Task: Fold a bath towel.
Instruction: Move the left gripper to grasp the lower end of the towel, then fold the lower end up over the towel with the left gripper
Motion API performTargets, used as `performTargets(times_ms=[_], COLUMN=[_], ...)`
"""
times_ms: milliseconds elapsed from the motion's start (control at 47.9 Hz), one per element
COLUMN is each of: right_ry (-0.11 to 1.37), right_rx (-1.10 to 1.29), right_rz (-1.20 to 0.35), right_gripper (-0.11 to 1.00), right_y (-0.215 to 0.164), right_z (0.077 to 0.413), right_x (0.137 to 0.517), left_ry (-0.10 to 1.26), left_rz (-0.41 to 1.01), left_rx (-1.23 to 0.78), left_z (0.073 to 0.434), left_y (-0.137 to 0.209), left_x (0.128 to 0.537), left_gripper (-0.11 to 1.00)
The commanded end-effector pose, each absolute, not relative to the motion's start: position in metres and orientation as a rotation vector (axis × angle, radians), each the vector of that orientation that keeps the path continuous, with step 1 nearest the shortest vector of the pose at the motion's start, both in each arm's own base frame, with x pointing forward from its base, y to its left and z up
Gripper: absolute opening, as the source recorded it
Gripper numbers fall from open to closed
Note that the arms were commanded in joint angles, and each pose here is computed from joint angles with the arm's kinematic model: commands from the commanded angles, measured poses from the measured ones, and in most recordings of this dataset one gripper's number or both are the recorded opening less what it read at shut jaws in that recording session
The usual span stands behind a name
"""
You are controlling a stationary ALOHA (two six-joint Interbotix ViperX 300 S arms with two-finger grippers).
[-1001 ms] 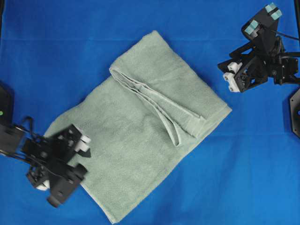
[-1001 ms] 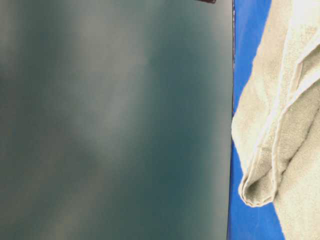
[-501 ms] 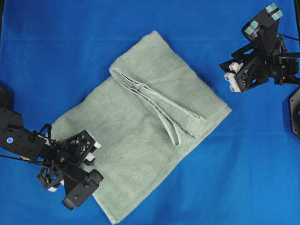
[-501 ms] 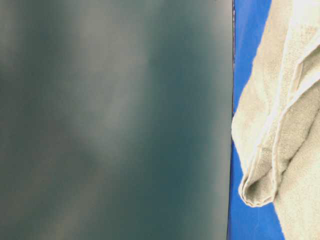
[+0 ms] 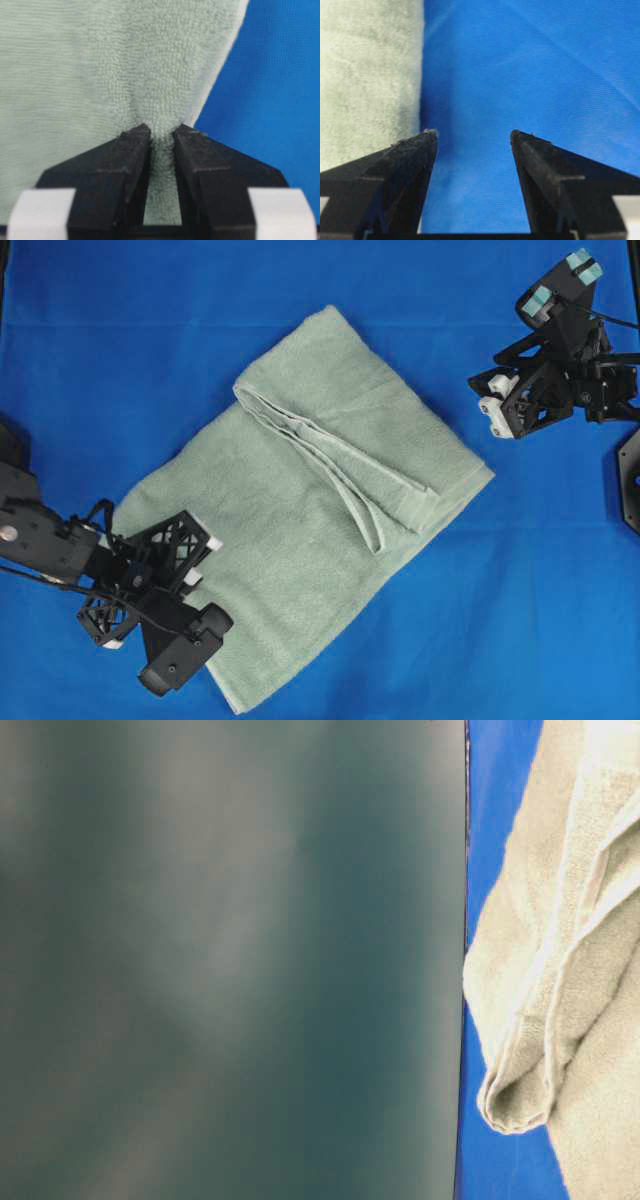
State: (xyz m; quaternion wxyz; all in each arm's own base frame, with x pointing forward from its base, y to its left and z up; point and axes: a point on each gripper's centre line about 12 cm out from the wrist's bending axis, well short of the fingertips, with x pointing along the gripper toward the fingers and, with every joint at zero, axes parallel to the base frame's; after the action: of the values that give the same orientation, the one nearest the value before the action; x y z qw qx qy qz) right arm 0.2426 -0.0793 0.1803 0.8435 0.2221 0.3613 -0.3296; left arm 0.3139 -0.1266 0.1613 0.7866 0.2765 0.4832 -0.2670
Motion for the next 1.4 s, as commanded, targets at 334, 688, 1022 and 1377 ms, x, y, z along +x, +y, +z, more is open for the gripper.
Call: performTargets(times_ms=[334,688,1022,1377], right_ry=[0.760,0.774,0.787,0.730], right_rx=[0.434,0.417,0.401,0.396], right_rz=[-0.616,-0.594,-0.604,-0.590], right_gripper=[0.62,0.62,0.62,0.61], right_y=[-0.060,-0.053,-0.050,-0.050], right_z=[0.185,0.184,0.185,0.199], right_x=[0.250,0.250,0.244,0.238], left_ry=[0.969,0.896,0.890,0.866], left_rz=[-0.300,-0.213,-0.181,-0.159], left_rx=[0.735,0.883,0.903,0.903], left_z=[0.249,0.233,0.204,0.206], left_y=[-0.035,0.055,0.090,0.098], left_x=[0.376,0.465,0.509,0.515], left_gripper=[0.13,0.13,0.13,0.39])
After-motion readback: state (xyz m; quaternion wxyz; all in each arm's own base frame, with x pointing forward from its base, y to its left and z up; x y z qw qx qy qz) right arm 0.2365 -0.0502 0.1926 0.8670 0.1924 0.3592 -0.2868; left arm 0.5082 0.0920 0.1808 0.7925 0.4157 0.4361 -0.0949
